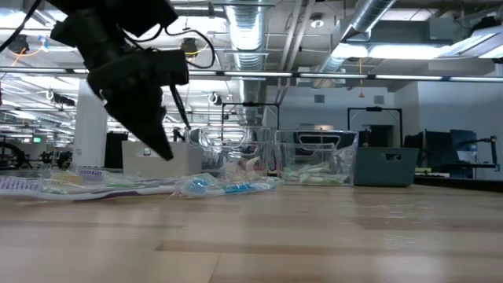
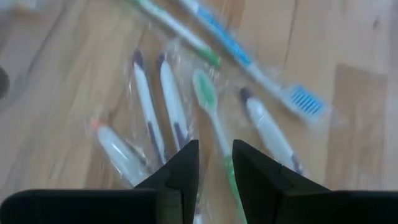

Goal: Pick & Place Toothbrushes
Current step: Put the violet toothbrush into the white bin

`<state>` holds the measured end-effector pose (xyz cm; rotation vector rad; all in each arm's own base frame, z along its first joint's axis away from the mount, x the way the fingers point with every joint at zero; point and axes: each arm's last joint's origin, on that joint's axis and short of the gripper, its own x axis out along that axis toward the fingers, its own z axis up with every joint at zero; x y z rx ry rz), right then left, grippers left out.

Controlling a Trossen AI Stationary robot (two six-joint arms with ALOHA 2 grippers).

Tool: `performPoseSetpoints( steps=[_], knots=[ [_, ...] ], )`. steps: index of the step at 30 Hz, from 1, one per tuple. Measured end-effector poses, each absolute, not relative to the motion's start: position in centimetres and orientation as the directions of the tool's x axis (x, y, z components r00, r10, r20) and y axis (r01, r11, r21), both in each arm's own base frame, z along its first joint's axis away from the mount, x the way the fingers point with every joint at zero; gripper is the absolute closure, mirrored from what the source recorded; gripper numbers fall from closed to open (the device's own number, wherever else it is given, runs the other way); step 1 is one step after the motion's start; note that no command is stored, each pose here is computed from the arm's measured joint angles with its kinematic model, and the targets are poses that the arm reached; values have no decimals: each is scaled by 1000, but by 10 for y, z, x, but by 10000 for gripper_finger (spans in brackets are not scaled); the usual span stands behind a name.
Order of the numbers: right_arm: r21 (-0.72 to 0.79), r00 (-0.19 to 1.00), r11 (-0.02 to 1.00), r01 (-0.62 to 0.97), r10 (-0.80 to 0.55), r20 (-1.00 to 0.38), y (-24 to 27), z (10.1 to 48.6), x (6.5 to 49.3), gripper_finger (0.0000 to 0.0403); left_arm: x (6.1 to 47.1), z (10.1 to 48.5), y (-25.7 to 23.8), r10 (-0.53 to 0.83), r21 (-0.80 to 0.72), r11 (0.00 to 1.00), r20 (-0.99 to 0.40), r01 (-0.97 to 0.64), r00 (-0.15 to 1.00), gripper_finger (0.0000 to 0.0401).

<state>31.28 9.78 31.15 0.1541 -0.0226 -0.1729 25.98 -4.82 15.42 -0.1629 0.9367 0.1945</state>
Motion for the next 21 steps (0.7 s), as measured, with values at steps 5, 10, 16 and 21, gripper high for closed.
performPoseSetpoints(
  steps=[5,10,16,21],
  knots=[
    [155,985,973,170,-173,9,98,311,313,330,259,144,-48,106,-27,971,-844,-239,526,311],
    [155,985,973,169,-172,9,98,311,313,330,260,141,-48,110,-20,970,-851,-241,514,311],
    [155,985,973,169,-172,9,98,311,313,330,260,141,-48,113,-19,970,-849,-244,516,311],
    [155,985,973,169,-172,9,98,311,313,330,260,140,-48,113,-18,970,-852,-244,512,311]
  ],
)
